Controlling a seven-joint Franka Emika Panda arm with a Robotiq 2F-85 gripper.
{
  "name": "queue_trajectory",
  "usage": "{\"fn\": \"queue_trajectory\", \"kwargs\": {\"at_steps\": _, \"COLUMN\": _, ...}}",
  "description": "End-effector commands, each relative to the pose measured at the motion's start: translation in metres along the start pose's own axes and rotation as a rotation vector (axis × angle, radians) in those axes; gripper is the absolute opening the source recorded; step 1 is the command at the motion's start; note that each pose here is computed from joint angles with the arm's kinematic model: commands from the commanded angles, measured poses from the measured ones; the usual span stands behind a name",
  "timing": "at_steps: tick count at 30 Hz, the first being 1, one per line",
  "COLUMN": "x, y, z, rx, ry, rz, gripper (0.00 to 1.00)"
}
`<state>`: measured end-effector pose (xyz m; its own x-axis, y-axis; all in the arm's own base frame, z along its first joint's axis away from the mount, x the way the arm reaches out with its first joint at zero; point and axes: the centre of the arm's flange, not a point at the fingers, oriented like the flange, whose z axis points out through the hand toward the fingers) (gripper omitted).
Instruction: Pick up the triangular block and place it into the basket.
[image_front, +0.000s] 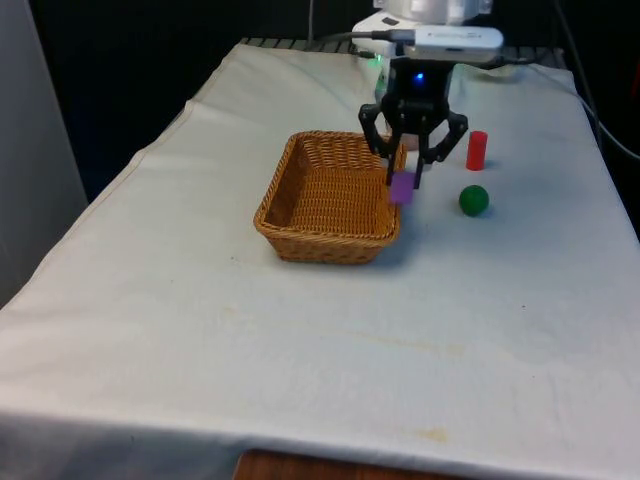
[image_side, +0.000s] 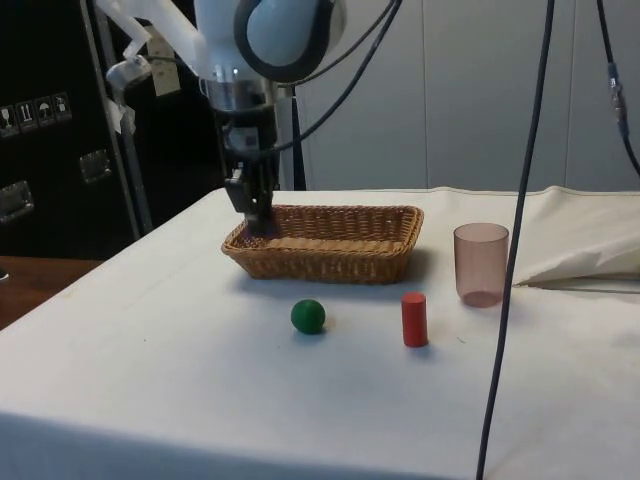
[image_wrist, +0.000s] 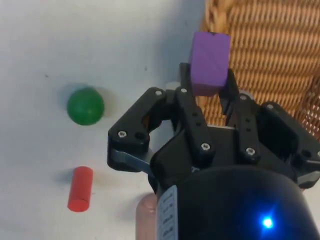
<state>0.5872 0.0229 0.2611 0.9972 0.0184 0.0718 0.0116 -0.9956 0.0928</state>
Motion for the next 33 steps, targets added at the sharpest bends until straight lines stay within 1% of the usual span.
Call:
{"fn": "queue_trajectory", "kwargs": {"at_steps": 1, "x": -0.004, "y": 0.005, "z": 0.000, "rx": 0.005, "ry": 0.007, "rz": -0.001, "gripper": 0.34}}
{"fn": "queue_trajectory", "kwargs": {"at_steps": 3, "x": -0.010, "y": 0.011, "z": 0.002, "rx": 0.001, "ry": 0.005, "rz": -0.002, "gripper": 0.34}}
{"fn": "queue_trajectory", "kwargs": {"at_steps": 4, "x": -0.008, "y": 0.010, "z": 0.004, "rx": -0.004, "ry": -0.006, "rz": 0.000, "gripper": 0.34}}
{"fn": "queue_trajectory", "kwargs": {"at_steps": 5, "x": -0.012, "y": 0.014, "z": 0.003, "rx": 0.001, "ry": 0.004, "rz": -0.002, "gripper": 0.34}}
{"fn": "queue_trajectory", "kwargs": {"at_steps": 10, "x": -0.022, "y": 0.025, "z": 0.005, "rx": -0.002, "ry": 0.011, "rz": 0.001, "gripper": 0.34}}
{"fn": "queue_trajectory", "kwargs": {"at_steps": 11, "x": -0.026, "y": 0.029, "z": 0.006, "rx": -0.003, "ry": 0.014, "rz": 0.001, "gripper": 0.34}}
{"fn": "queue_trajectory", "kwargs": {"at_steps": 12, "x": -0.025, "y": 0.028, "z": 0.007, "rx": -0.007, "ry": 0.005, "rz": 0.004, "gripper": 0.34}}
{"fn": "queue_trajectory", "kwargs": {"at_steps": 13, "x": -0.029, "y": 0.032, "z": 0.006, "rx": -0.004, "ry": 0.015, "rz": 0.002, "gripper": 0.34}}
{"fn": "queue_trajectory", "kwargs": {"at_steps": 18, "x": -0.040, "y": 0.045, "z": 0.007, "rx": -0.007, "ry": 0.022, "rz": 0.005, "gripper": 0.34}}
{"fn": "queue_trajectory", "kwargs": {"at_steps": 21, "x": -0.045, "y": 0.053, "z": 0.008, "rx": -0.009, "ry": 0.024, "rz": 0.005, "gripper": 0.34}}
{"fn": "queue_trajectory", "kwargs": {"at_steps": 22, "x": -0.042, "y": 0.050, "z": 0.008, "rx": -0.010, "ry": 0.014, "rz": 0.008, "gripper": 0.34}}
{"fn": "queue_trajectory", "kwargs": {"at_steps": 23, "x": -0.047, "y": 0.055, "z": 0.007, "rx": -0.009, "ry": 0.024, "rz": 0.005, "gripper": 0.34}}
{"fn": "queue_trajectory", "kwargs": {"at_steps": 28, "x": -0.056, "y": 0.069, "z": 0.010, "rx": -0.013, "ry": 0.024, "rz": 0.006, "gripper": 0.34}}
{"fn": "queue_trajectory", "kwargs": {"at_steps": 29, "x": -0.058, "y": 0.071, "z": 0.011, "rx": -0.013, "ry": 0.022, "rz": 0.006, "gripper": 0.34}}
{"fn": "queue_trajectory", "kwargs": {"at_steps": 30, "x": -0.056, "y": 0.069, "z": 0.011, "rx": -0.015, "ry": 0.012, "rz": 0.007, "gripper": 0.34}}
{"fn": "queue_trajectory", "kwargs": {"at_steps": 31, "x": -0.058, "y": 0.073, "z": 0.014, "rx": -0.014, "ry": 0.020, "rz": 0.006, "gripper": 0.34}}
{"fn": "queue_trajectory", "kwargs": {"at_steps": 33, "x": -0.060, "y": 0.076, "z": 0.018, "rx": -0.015, "ry": 0.015, "rz": 0.004, "gripper": 0.34}}
